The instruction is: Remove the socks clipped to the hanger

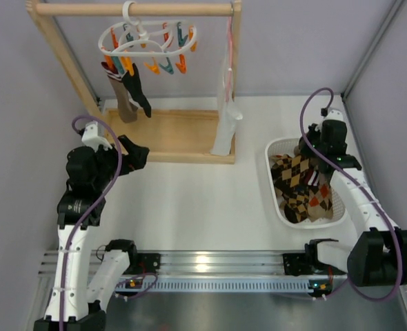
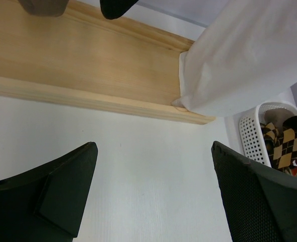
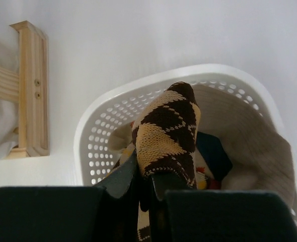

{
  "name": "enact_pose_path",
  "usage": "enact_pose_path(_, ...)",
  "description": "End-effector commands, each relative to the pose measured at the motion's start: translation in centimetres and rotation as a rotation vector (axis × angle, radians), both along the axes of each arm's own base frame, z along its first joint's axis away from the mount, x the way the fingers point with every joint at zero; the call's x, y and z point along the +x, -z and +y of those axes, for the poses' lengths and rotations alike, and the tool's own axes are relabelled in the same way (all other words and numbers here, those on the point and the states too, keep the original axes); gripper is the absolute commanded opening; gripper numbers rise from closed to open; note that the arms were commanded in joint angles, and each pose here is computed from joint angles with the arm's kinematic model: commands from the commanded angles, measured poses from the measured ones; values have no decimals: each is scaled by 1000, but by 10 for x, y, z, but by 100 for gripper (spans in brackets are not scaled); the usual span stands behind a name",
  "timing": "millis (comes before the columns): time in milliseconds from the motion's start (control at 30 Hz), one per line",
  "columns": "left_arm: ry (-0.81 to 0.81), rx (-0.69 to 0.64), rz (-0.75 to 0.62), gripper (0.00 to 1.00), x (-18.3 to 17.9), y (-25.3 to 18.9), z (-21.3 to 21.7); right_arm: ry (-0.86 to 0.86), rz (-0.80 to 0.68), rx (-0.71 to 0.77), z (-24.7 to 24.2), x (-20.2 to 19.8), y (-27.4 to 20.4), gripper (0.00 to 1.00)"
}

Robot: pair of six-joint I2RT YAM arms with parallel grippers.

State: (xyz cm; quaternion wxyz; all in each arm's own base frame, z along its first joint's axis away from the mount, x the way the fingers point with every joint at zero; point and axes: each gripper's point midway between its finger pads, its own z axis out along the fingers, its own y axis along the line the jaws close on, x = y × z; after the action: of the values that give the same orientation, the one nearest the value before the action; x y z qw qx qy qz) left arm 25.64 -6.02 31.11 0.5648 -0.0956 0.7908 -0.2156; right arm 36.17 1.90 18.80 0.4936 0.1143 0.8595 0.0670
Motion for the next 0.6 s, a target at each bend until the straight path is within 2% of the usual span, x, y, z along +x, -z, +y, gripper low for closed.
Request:
enact_pose_path(0,-46,37,34,98,6,17,10,-56,-34,66,13,10,4,6)
enact_pose_path(67,-73,50,35,98,6,20,16,-66,-32,138,23,9,20,21)
enact_pose_path(133,-93,58,22,98,3,17,19,-47,15,168,24,-1,52,24)
enact_pose_path(233,-108,69,7,98,-1,17,22,-44,46,211,29,-6,72,35)
enact_pose_path(300,-136,85,6,98,-1,20,26,-35,62,226,30,-10,75,50)
enact_pose_path(333,-146,90,0,98,-3,20,28,-32,38,228,30,-10,67,57)
enact_pose_path(367,-149,94,3,98,-3,22,28,-24,48,229,29,-15,66,77)
enact_pose_path(433,-146,95,3,98,-4,24,27,-15,-12,224,26,-19,40,91)
enact_pose_path(567,-179,103,6,98,-4,26,33,-17,-110,219,24,-32,-6,99)
